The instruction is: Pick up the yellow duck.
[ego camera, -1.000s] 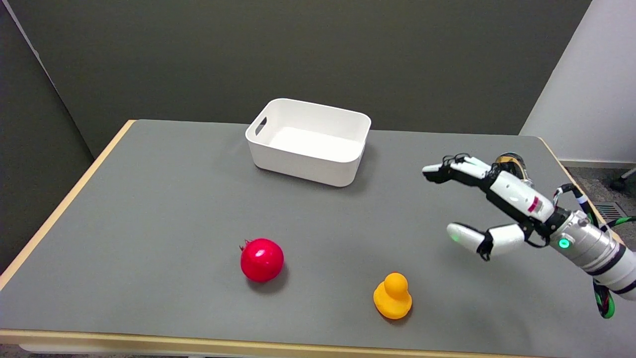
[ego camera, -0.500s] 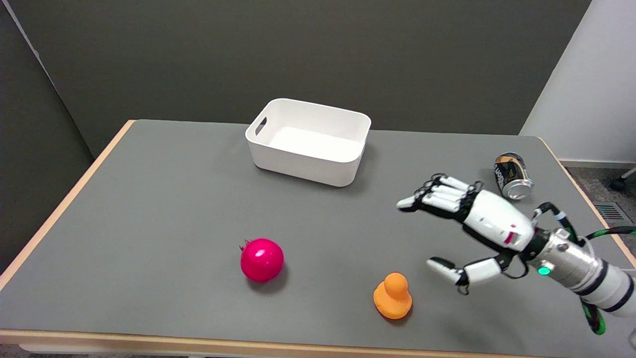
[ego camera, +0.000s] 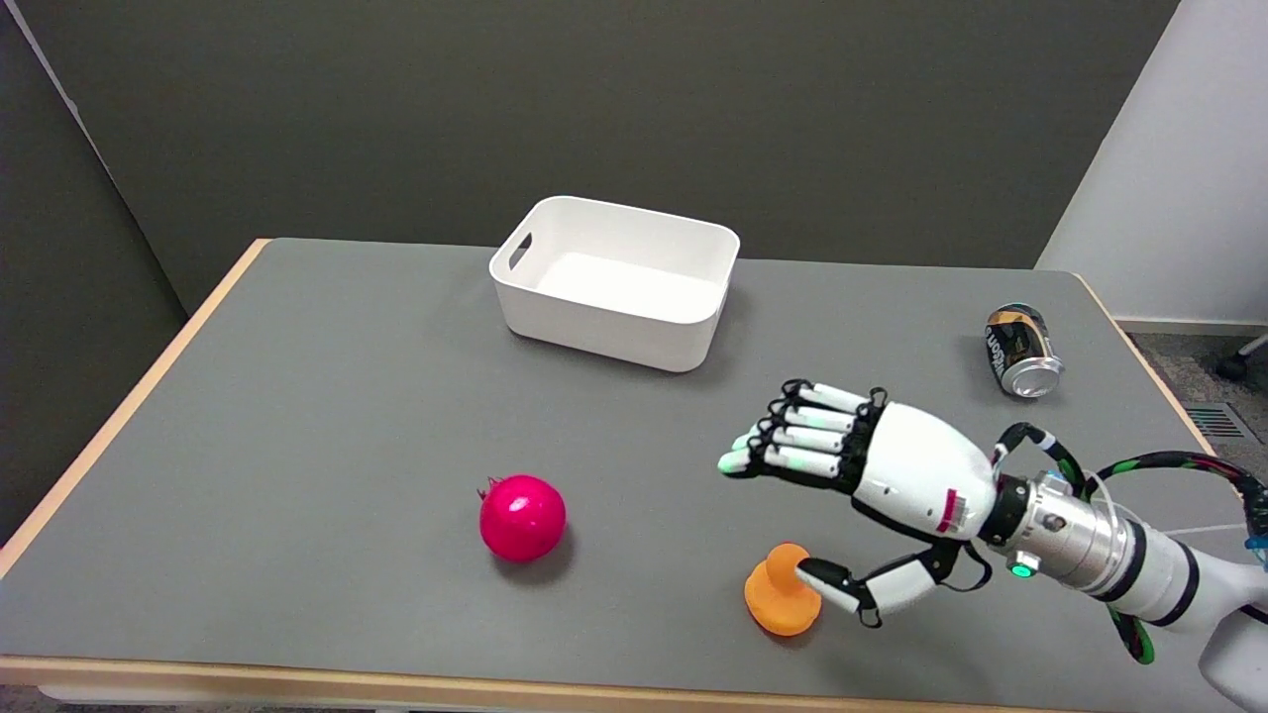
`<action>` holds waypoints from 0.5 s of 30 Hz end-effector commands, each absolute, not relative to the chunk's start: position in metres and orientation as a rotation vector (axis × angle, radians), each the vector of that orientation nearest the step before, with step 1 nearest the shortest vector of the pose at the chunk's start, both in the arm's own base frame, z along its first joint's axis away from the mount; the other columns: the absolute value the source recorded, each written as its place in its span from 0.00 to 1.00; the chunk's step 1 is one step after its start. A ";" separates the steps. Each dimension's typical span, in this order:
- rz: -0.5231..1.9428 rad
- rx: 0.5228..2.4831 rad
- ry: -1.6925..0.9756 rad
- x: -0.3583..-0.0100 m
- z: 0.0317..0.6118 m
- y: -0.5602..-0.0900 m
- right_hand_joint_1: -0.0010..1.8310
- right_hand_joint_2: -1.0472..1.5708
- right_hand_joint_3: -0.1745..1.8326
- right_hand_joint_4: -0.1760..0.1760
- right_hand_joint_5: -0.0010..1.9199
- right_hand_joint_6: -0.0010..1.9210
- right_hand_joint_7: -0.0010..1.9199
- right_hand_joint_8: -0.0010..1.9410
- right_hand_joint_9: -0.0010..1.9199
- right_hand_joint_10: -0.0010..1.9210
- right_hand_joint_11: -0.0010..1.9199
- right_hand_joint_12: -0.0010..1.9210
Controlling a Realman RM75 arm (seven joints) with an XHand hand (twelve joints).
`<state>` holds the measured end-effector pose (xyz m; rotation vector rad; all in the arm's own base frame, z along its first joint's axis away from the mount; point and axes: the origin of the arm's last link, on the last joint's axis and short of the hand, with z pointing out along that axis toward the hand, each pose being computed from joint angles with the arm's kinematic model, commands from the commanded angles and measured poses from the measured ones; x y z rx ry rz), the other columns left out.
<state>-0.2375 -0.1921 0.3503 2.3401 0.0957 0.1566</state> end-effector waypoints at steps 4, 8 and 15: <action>-0.105 2.353 0.109 -0.264 0.351 -0.177 0.33 0.65 0.58 0.58 0.13 0.28 0.21 0.26 0.17 0.41 0.08 0.63; -0.098 2.323 0.077 -0.275 0.355 -0.177 0.34 0.65 0.58 0.58 0.13 0.28 0.21 0.26 0.17 0.41 0.08 0.62; -0.092 2.306 0.064 -0.279 0.356 -0.177 0.36 0.66 0.58 0.56 0.14 0.28 0.21 0.26 0.17 0.41 0.07 0.62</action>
